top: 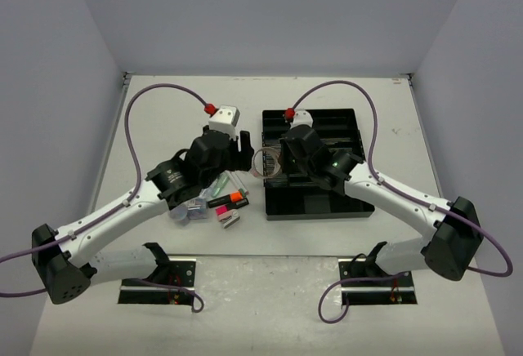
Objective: Sort the stationery into containers
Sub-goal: Place the stationery in the storage box.
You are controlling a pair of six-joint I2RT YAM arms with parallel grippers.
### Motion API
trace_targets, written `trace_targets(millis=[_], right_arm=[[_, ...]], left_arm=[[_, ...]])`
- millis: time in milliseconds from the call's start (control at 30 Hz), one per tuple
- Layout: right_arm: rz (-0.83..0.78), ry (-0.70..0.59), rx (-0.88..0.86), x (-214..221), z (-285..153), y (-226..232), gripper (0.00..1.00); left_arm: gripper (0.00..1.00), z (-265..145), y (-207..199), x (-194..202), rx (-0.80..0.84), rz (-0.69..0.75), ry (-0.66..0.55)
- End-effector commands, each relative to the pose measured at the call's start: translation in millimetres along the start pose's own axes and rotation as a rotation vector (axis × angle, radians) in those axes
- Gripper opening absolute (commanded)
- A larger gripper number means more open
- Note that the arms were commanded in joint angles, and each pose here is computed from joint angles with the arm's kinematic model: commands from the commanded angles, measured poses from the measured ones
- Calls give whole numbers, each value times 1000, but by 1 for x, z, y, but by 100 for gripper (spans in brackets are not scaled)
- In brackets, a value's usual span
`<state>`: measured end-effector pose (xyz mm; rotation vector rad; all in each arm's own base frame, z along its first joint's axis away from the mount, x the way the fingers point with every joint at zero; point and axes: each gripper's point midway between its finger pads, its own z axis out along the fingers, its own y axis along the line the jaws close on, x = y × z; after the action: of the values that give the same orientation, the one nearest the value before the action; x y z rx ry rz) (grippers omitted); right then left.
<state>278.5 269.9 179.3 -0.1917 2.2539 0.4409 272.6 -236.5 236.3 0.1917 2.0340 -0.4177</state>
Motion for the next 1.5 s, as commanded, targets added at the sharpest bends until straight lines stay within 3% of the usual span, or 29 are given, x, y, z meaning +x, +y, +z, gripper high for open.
trace_targets(millis=[0, 100, 367, 567, 1000, 1467], right_arm=[[46, -78, 47, -26, -6, -17, 0], [65, -74, 80, -20, -8, -37, 0], [68, -19, 149, -3, -19, -81, 0], [3, 119, 213, 45, -37, -87, 0], [-13, 184, 221, 85, -38, -89, 0], [-50, 240, 244, 104, -26, -87, 0]], left_arm=[[75, -30, 28, -43, -140, -55, -126], [100, -47, 47, -48, -218, -57, -142], [100, -89, 77, -61, -315, -49, -172], [100, -120, 114, -57, -460, -16, -182], [100, -102, 122, -7, -443, 21, -120], [100, -102, 119, -8, -417, 16, -129]])
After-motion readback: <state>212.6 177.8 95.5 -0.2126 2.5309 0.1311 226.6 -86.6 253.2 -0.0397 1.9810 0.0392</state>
